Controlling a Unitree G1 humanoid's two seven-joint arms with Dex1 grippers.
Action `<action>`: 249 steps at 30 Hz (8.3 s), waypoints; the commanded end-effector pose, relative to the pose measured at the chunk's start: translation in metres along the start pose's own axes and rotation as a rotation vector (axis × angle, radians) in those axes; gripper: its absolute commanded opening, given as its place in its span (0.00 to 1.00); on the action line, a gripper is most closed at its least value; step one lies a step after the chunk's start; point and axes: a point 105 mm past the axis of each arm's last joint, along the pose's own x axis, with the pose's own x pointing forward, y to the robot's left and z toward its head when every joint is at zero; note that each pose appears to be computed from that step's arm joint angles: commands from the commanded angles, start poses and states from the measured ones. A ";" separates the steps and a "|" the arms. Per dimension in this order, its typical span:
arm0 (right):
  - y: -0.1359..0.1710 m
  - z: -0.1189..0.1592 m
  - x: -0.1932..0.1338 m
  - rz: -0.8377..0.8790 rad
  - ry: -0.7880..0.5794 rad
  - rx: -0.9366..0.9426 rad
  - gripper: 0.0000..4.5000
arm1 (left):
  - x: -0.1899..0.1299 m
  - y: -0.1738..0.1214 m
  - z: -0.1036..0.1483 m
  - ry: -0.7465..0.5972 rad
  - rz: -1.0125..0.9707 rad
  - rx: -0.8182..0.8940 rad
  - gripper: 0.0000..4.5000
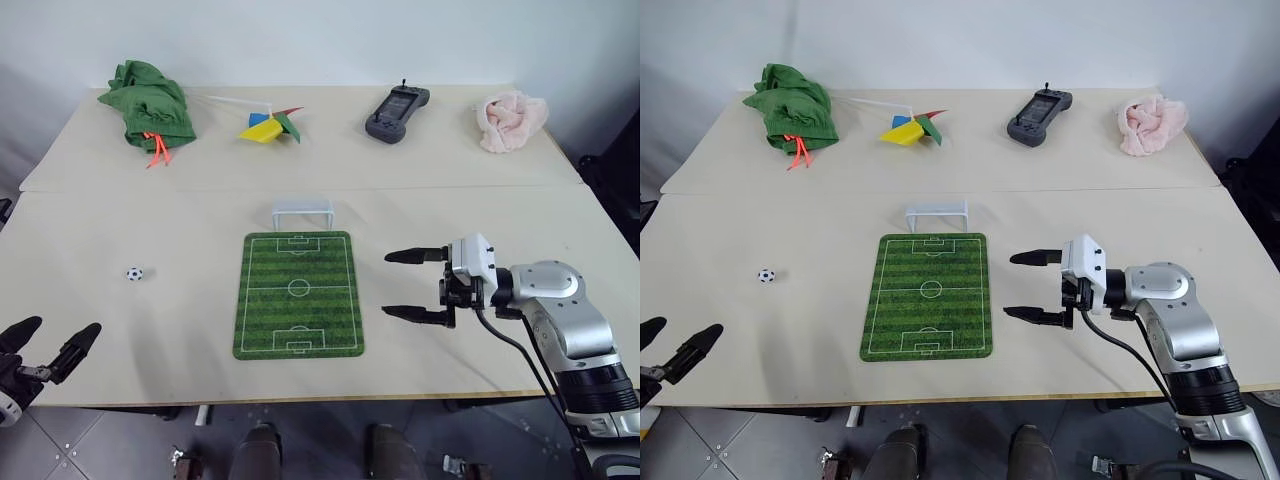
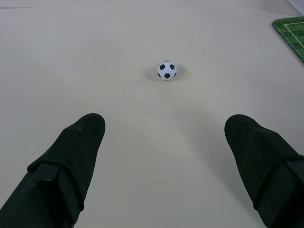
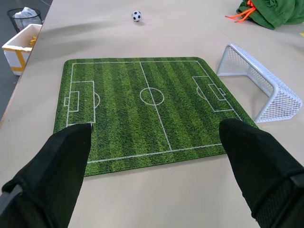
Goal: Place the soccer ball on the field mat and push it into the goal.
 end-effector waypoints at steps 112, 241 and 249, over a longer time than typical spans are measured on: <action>0.017 0.002 -0.013 -0.083 0.075 -0.048 1.00 | 0.111 -0.080 0.043 0.054 -0.648 0.181 0.19; 0.072 0.016 -0.010 0.034 0.115 -0.040 1.00 | 0.059 -0.235 0.035 0.262 -1.720 0.497 0.00; 0.074 0.019 -0.011 0.015 0.120 -0.035 1.00 | 0.049 -0.238 0.018 0.346 -1.765 0.510 0.00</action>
